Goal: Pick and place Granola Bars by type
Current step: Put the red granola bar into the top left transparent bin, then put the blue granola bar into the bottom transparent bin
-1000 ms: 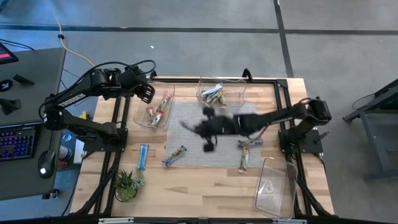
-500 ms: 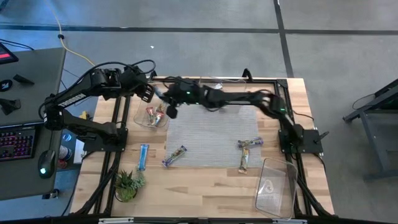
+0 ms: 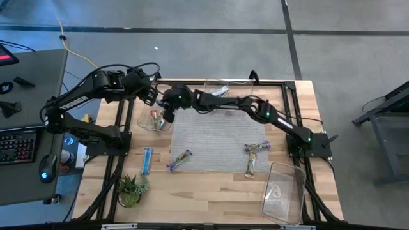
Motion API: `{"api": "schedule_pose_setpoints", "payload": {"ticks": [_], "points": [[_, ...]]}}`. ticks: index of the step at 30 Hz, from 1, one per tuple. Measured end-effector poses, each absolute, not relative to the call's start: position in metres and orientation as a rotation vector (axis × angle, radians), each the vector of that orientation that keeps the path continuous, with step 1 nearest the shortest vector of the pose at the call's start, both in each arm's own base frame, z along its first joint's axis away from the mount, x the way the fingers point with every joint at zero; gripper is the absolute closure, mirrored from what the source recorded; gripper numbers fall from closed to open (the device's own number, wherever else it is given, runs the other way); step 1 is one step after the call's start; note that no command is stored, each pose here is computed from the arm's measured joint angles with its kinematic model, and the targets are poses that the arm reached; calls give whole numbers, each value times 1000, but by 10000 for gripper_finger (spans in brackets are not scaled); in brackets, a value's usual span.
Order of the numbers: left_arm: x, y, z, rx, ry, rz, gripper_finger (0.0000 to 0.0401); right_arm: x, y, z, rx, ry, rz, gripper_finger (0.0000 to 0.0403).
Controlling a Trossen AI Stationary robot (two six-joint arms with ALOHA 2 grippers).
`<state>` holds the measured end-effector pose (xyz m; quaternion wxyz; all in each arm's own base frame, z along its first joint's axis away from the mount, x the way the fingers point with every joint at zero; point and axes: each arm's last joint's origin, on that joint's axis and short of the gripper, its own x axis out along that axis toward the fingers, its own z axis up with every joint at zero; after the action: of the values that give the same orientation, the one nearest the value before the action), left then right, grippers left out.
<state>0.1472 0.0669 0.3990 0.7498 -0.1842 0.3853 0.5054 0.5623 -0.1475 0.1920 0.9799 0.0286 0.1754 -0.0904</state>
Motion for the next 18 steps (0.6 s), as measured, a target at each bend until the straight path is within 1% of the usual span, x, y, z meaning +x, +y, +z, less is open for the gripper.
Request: {"api": "schedule_pose_setpoints", "payload": {"ticks": [6,13,15,18], "points": [[147,67,399,-407,843,1100,229,561,-148,191,95,366,-144,283],[148,66,398,-427,852,1075,229,563,-136,199,13,369,-99,255],[148,66,398,-430,852,1072,229,562,-131,210,6,350,-94,252],[148,66,398,-432,851,1073,229,558,-123,238,-21,310,-82,253]]}}
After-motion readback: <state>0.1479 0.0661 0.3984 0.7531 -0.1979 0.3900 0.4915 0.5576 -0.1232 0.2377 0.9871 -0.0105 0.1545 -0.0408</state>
